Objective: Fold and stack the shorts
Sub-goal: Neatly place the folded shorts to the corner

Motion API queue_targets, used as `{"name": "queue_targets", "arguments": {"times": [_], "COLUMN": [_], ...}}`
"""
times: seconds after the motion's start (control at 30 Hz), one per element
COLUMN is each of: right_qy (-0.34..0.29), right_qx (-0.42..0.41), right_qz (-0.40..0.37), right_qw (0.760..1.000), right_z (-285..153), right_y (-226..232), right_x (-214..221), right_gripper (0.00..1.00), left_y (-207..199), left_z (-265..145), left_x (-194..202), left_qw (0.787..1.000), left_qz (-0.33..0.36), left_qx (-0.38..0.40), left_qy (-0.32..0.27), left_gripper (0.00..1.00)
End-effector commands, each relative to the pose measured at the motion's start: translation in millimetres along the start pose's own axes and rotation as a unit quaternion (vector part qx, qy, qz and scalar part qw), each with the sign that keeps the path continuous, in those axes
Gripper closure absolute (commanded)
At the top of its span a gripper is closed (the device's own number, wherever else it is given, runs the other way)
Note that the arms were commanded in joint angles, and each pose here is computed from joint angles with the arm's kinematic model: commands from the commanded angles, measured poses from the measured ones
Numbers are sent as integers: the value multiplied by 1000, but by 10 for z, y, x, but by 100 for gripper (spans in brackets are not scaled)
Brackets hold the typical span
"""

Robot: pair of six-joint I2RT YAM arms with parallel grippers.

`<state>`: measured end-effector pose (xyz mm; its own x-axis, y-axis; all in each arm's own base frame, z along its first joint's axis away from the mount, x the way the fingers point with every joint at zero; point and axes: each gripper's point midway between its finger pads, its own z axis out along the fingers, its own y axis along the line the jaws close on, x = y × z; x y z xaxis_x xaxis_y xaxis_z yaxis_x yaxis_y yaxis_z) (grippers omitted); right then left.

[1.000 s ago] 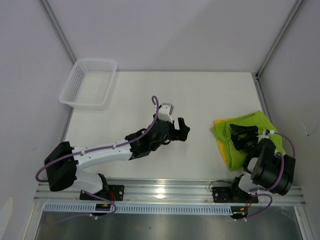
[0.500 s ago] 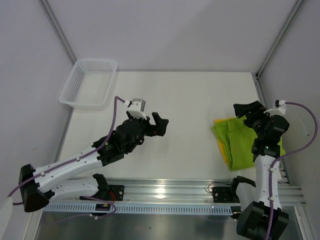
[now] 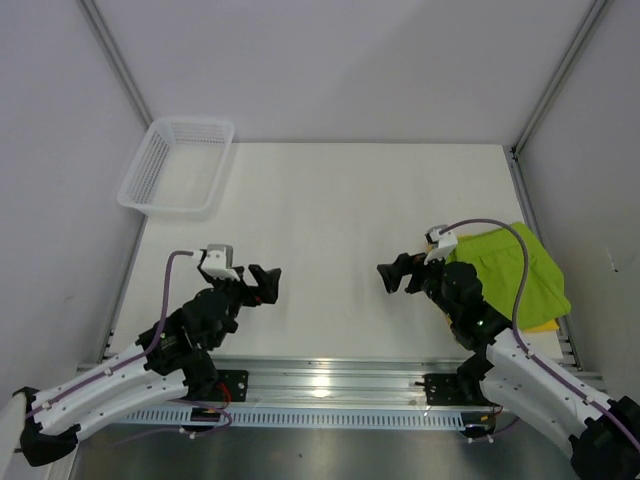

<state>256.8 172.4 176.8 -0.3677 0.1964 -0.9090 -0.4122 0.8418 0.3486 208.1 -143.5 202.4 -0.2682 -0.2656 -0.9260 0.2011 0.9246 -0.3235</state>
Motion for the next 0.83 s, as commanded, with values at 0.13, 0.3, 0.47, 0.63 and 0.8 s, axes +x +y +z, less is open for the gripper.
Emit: {"name": "queue_targets", "arguments": {"times": [0.13,0.3,0.47,0.63,0.8], "right_qy": [-53,-31,-36,-36,-34], "right_qx": [26,24,19,19,24], "right_qz": [-42,-50,-46,-46,-41], "right_qw": [997,998,998,998,998], "right_z": [137,193,169,165,170], "right_y": [-117,-83,-70,-70,-78], "right_x": [126,189,178,177,174], "right_gripper": [0,1,0,1,0], "left_y": [190,140,176,178,180], "left_z": [-2,10,15,22,38], "left_x": [440,580,594,595,609], "left_qw": [998,998,998,999,999], "left_qz": [50,43,38,37,41], "left_qx": [13,42,37,34,29], "left_qy": [22,22,16,17,21], "left_gripper": [1,1,1,1,1]}}
